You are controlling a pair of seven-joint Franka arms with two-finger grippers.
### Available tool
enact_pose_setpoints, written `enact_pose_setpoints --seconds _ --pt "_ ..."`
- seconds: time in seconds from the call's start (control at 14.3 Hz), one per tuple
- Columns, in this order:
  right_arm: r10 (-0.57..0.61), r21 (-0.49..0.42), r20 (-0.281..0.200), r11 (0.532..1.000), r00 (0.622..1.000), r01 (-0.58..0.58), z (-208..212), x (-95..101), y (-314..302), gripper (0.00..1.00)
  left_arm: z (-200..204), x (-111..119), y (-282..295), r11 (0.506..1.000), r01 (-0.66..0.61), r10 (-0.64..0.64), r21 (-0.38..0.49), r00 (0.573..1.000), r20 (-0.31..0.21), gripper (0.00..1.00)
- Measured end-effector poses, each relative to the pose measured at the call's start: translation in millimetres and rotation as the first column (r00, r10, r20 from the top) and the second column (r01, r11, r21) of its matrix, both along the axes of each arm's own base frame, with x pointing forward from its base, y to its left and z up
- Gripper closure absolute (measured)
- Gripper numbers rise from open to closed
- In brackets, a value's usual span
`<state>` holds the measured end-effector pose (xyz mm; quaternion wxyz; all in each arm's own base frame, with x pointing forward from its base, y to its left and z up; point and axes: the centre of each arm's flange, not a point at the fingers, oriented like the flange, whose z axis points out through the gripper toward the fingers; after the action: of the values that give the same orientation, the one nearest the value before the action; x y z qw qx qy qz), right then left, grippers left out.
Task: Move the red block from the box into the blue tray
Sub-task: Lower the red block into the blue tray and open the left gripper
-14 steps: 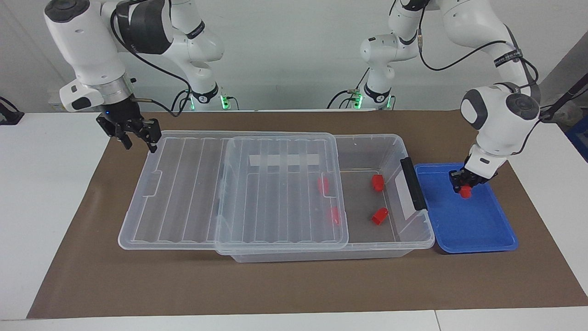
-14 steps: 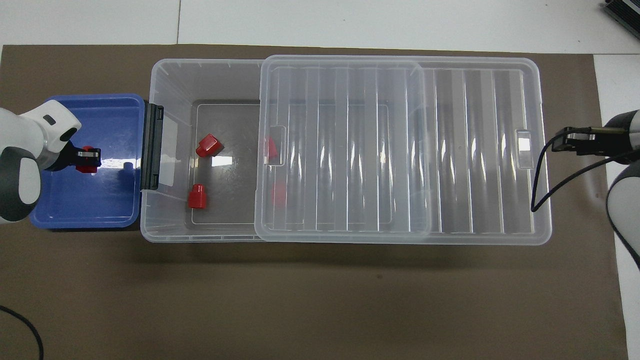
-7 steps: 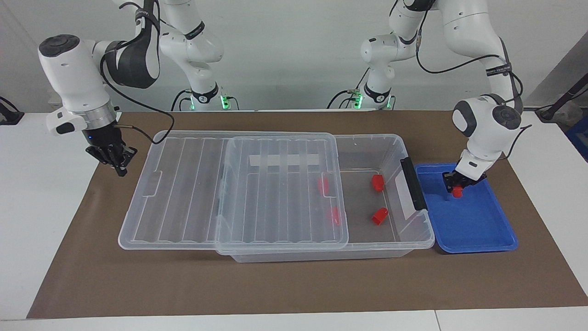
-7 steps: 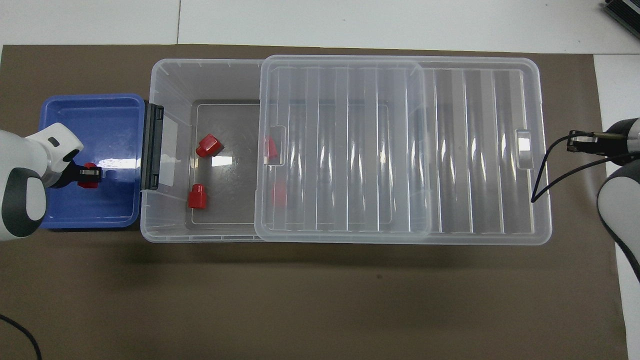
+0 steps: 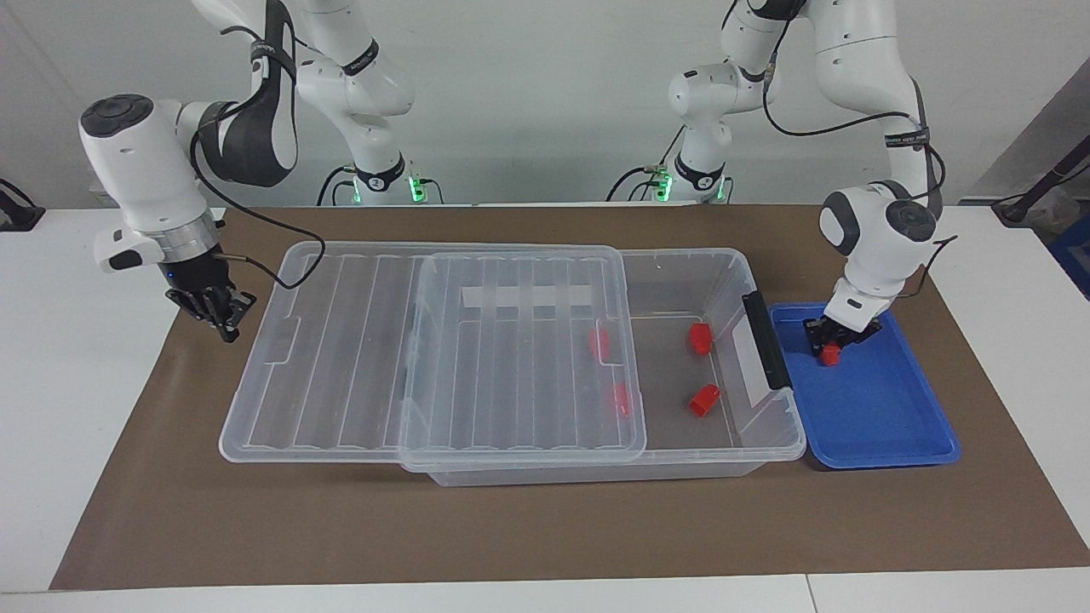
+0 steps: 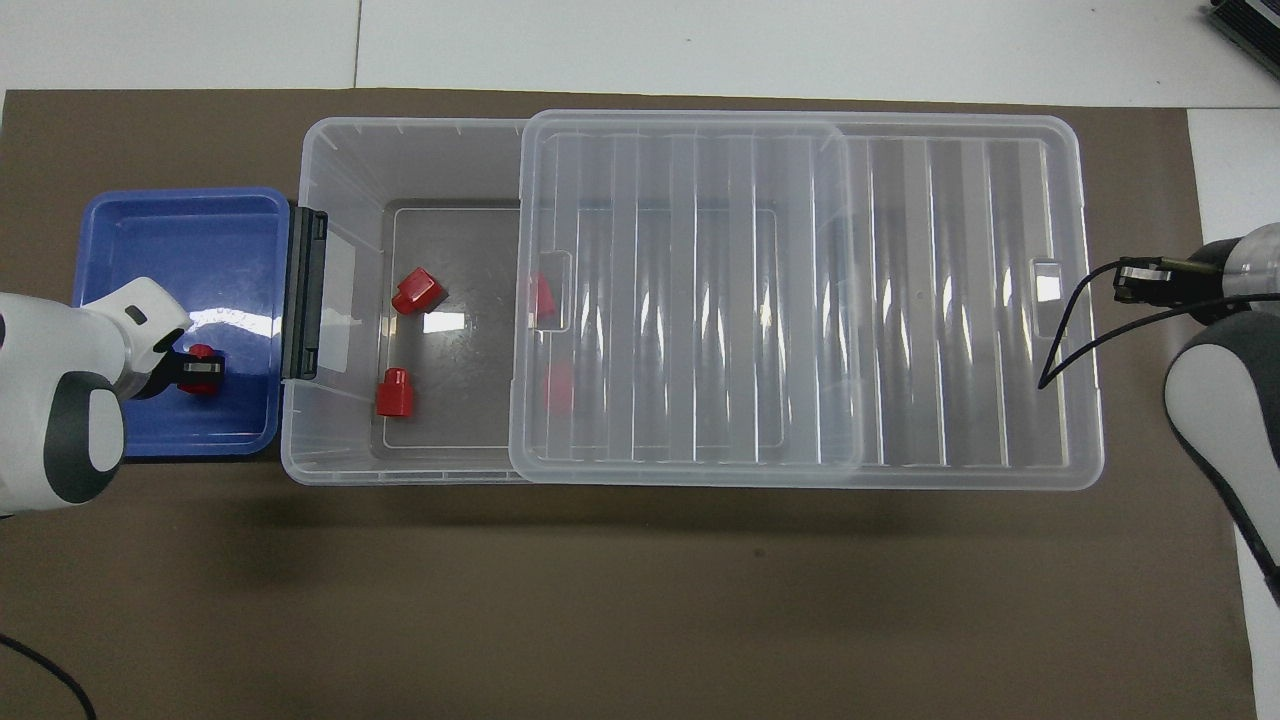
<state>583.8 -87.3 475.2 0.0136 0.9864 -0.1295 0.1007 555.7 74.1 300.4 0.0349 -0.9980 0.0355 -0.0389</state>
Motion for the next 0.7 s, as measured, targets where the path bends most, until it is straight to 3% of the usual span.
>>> enact_pose_setpoints --seconds 0.21,0.56,0.63,0.7 --pt "0.0 0.001 -0.004 1.0 1.0 0.0 -2.2 -0.6 0.1 0.99 -0.2 -0.5 -1.2 1.0 0.005 -0.005 0.0 1.0 0.001 0.62" --pt "0.02 0.0 -0.001 1.0 1.0 -0.02 -1.7 1.3 11.9 0.99 10.3 5.3 -6.9 1.0 0.014 -0.014 -0.001 1.0 -0.025 0.07" --pt "0.032 0.0 0.0 0.999 0.999 -0.032 -1.7 2.2 18.8 0.99 26.7 12.7 -9.5 1.0 0.016 -0.016 -0.001 0.998 -0.054 0.0" --pt "0.044 0.0 0.0 0.999 0.999 -0.044 -1.7 3.0 26.0 0.99 52.3 22.7 -14.2 1.0 0.021 -0.021 0.001 0.996 -0.084 0.0"
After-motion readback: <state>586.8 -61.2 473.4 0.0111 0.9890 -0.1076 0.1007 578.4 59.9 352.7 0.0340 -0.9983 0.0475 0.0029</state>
